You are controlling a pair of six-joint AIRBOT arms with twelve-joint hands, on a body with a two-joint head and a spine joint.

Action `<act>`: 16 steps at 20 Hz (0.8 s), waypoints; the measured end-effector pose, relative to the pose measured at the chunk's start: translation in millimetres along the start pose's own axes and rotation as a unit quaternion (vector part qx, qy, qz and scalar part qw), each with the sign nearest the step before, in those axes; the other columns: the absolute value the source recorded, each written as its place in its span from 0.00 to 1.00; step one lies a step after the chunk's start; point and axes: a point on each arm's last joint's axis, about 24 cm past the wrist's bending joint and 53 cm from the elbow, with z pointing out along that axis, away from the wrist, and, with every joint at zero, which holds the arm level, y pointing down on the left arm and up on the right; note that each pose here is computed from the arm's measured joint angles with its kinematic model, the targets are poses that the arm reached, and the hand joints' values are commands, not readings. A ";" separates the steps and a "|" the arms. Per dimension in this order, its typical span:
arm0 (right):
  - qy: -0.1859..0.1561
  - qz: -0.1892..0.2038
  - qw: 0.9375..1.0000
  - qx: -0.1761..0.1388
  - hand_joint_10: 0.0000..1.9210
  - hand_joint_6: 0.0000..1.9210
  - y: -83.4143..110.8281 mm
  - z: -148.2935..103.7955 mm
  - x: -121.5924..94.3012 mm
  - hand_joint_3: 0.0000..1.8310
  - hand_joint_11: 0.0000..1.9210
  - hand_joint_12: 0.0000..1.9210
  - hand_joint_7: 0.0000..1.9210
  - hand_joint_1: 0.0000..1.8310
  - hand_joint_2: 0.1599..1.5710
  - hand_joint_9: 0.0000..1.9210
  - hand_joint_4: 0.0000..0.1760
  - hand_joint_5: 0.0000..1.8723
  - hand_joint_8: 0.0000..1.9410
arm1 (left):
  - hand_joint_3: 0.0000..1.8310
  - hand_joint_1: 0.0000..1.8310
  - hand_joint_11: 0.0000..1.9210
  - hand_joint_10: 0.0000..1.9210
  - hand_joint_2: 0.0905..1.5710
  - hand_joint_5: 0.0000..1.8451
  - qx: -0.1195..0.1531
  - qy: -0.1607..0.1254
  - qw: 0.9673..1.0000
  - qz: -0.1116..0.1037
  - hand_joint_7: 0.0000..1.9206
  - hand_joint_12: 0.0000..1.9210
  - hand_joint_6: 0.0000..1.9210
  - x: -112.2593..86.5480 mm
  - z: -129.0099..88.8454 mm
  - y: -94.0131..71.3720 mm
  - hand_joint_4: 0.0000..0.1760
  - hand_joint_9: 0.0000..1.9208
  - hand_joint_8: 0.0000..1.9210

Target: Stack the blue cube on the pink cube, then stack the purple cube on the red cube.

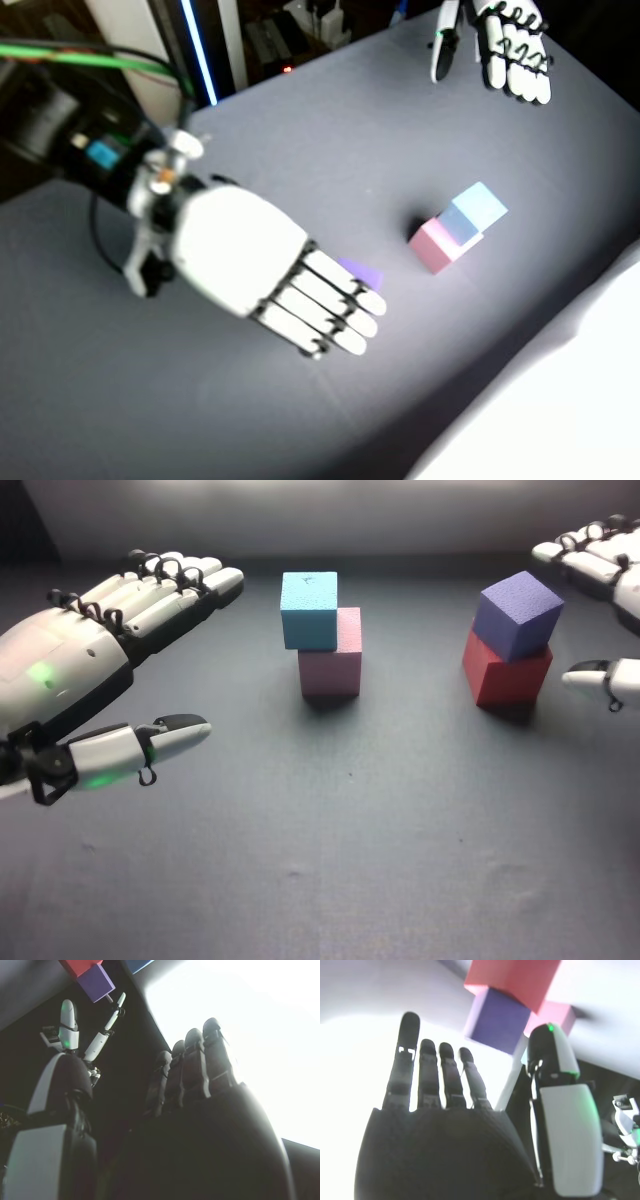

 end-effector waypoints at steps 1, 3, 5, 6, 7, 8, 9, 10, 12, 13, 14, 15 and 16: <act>-0.020 0.008 1.000 -0.016 0.00 0.00 8.6 -13.9 -7.0 0.00 0.00 0.47 0.00 0.34 0.76 0.00 0.00 0.00 0.00 | 0.00 0.36 0.00 0.00 0.81 0.00 0.001 -0.002 1.000 0.000 0.00 0.00 0.00 -0.3 -3.3 -0.9 0.26 0.00 0.00; -0.044 0.024 0.998 -0.038 0.00 0.00 15.3 -35.6 -12.4 0.00 0.00 0.05 0.00 0.29 0.76 0.00 0.18 0.00 0.00 | 0.00 0.38 0.00 0.00 0.82 0.00 0.002 -0.013 1.000 0.002 0.00 0.00 0.00 -6.3 -8.7 -1.0 0.18 0.00 0.00; -0.059 0.020 0.997 -0.042 0.00 0.00 14.7 -54.4 -17.6 0.00 0.00 0.00 0.00 0.25 0.76 0.00 0.21 0.00 0.00 | 0.00 0.37 0.00 0.00 0.82 0.00 0.000 -0.029 1.000 -0.003 0.00 0.00 0.00 -12.0 -12.9 -0.4 0.26 0.00 0.00; -0.072 0.015 0.996 -0.043 0.00 0.00 14.2 -64.0 -22.9 0.01 0.03 0.01 0.00 0.26 0.77 0.00 0.24 0.00 0.00 | 0.00 0.38 0.00 0.00 0.82 0.00 -0.003 -0.034 0.999 -0.005 0.00 0.00 0.00 -14.1 -15.0 0.7 0.23 0.00 0.00; -0.089 0.012 0.995 -0.044 0.00 0.00 14.2 -73.3 -30.7 0.00 0.00 0.11 0.00 0.26 0.80 0.00 0.35 0.00 0.00 | 0.00 0.38 0.00 0.00 0.83 0.00 0.000 -0.039 0.999 -0.005 0.00 0.00 0.00 -16.5 -16.1 -0.3 0.23 0.00 0.00; -0.113 0.008 0.992 -0.048 0.00 0.00 16.2 -85.9 -40.7 0.00 0.00 0.17 0.00 0.25 0.80 0.00 0.44 0.00 0.00 | 0.00 0.39 0.00 0.00 0.83 0.00 0.006 -0.047 0.999 -0.007 0.00 0.00 0.00 -18.8 -16.6 -4.1 0.26 0.00 0.00; -0.128 0.008 0.990 -0.054 0.00 0.00 18.5 -94.6 -46.4 0.00 0.00 0.14 0.00 0.25 0.78 0.00 0.54 0.00 0.00 | 0.01 0.36 0.00 0.00 0.84 0.00 0.012 -0.054 0.998 -0.009 0.00 0.00 0.00 -20.5 -19.5 -7.4 0.36 0.00 0.00; -0.140 0.011 0.988 -0.062 0.00 0.00 20.2 -101.1 -51.2 0.00 0.00 0.10 0.00 0.26 0.78 0.00 0.48 0.00 0.00 | 0.01 0.34 0.00 0.00 0.85 0.00 0.016 -0.058 0.998 -0.010 0.00 0.00 0.00 -21.5 -21.7 -9.0 0.38 0.00 0.00; -0.157 0.023 0.985 -0.072 0.00 0.00 18.4 -114.0 -58.2 0.00 0.00 0.03 0.00 0.24 0.79 0.00 0.35 0.00 0.00 | 0.01 0.32 0.00 0.00 0.85 0.00 0.014 -0.070 0.997 -0.011 0.00 0.00 0.00 -23.7 -25.9 -9.2 0.42 0.00 0.00; -0.164 0.024 0.983 -0.074 0.00 0.00 16.3 -121.0 -60.3 0.00 0.00 0.01 0.00 0.24 0.79 0.00 0.27 0.00 0.00 | 0.01 0.32 0.00 0.00 0.86 0.00 0.014 -0.076 0.997 -0.009 0.00 0.00 0.00 -26.4 -29.0 -9.1 0.25 0.00 0.00; -0.173 0.022 0.982 -0.078 0.00 0.00 16.5 -129.2 -64.5 0.00 0.00 0.00 0.00 0.27 0.79 0.00 0.35 0.00 0.00 | 0.01 0.30 0.00 0.00 0.87 0.00 0.014 -0.085 0.996 -0.006 0.00 0.00 0.00 -30.8 -32.5 -11.7 0.26 0.00 0.00; -0.182 0.024 0.980 -0.077 0.00 0.00 17.5 -133.3 -68.9 0.01 0.00 0.00 0.00 0.29 0.81 0.00 0.39 0.00 0.00 | 0.01 0.26 0.00 0.00 0.87 0.00 0.021 -0.093 0.995 -0.001 0.00 0.00 0.00 -35.2 -33.6 -15.4 0.35 0.00 0.00; -0.195 0.020 0.977 -0.086 0.00 0.00 21.3 -138.0 -75.9 0.01 0.00 0.00 0.00 0.29 0.82 0.00 0.43 0.00 0.00 | 0.00 0.28 0.00 0.00 0.87 0.00 0.024 -0.103 0.994 0.000 0.00 0.00 0.00 -39.6 -35.9 -18.7 0.48 0.00 0.00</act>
